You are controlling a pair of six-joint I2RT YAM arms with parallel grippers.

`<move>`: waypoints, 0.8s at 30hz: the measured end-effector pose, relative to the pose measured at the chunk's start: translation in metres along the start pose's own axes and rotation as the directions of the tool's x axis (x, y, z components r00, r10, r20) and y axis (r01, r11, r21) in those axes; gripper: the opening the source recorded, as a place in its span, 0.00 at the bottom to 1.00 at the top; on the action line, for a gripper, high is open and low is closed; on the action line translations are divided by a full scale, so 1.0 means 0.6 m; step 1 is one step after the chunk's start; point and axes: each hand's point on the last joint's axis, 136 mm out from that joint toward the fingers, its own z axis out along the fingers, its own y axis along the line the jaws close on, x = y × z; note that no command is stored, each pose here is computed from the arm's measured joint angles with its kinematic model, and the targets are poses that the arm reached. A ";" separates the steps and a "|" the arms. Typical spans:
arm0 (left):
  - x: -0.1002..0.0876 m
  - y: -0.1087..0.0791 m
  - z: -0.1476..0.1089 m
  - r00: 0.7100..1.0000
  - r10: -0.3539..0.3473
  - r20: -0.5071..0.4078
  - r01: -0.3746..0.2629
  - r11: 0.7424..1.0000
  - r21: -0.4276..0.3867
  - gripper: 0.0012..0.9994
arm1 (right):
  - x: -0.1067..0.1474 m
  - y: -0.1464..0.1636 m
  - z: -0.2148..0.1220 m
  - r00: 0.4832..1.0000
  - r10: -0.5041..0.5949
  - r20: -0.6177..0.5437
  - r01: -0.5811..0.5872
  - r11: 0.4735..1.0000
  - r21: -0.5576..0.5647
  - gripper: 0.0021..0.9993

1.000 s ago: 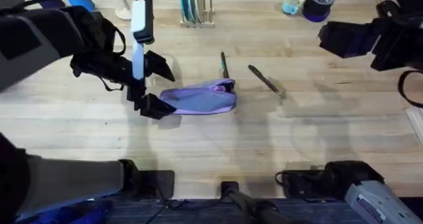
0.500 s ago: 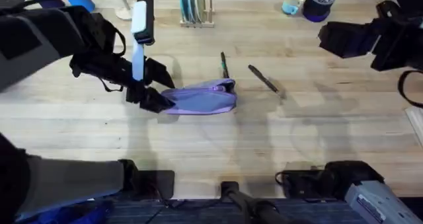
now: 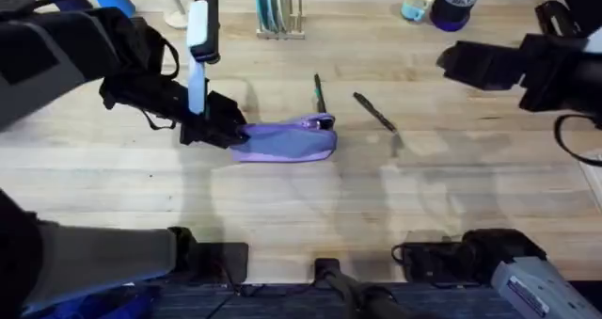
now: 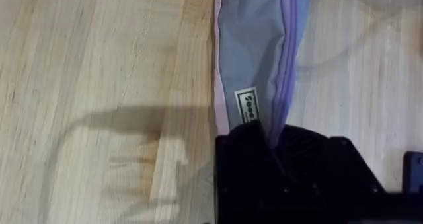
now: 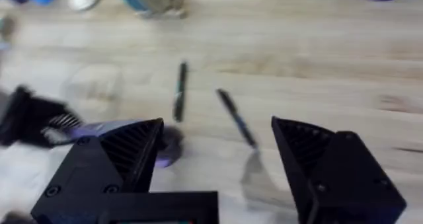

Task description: Unzip the bag, pick up the pens from the table one at a time and place them inside, then zip the bag closed.

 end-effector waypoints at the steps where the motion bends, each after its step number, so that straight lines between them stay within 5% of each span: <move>1: 0.000 0.000 0.000 1.000 0.000 0.000 0.000 1.000 0.000 0.04 | 0.002 0.009 0.004 1.000 0.004 -0.013 -0.004 0.999 -0.034 1.00; 10: 0.000 0.000 0.000 1.000 0.000 0.000 0.000 1.000 0.000 0.04 | 0.035 0.073 0.045 0.973 0.094 -0.212 -0.156 0.941 -0.299 1.00; 18: 0.000 0.000 0.000 1.000 0.000 0.000 0.000 1.000 0.000 0.04 | 0.072 0.083 0.070 0.888 0.220 -0.404 -0.355 0.886 -0.299 1.00; 24: 0.000 0.000 0.000 1.000 0.000 0.000 0.000 1.000 0.000 0.04 | 0.098 0.109 0.082 0.836 0.205 -0.509 -0.408 0.852 -0.327 1.00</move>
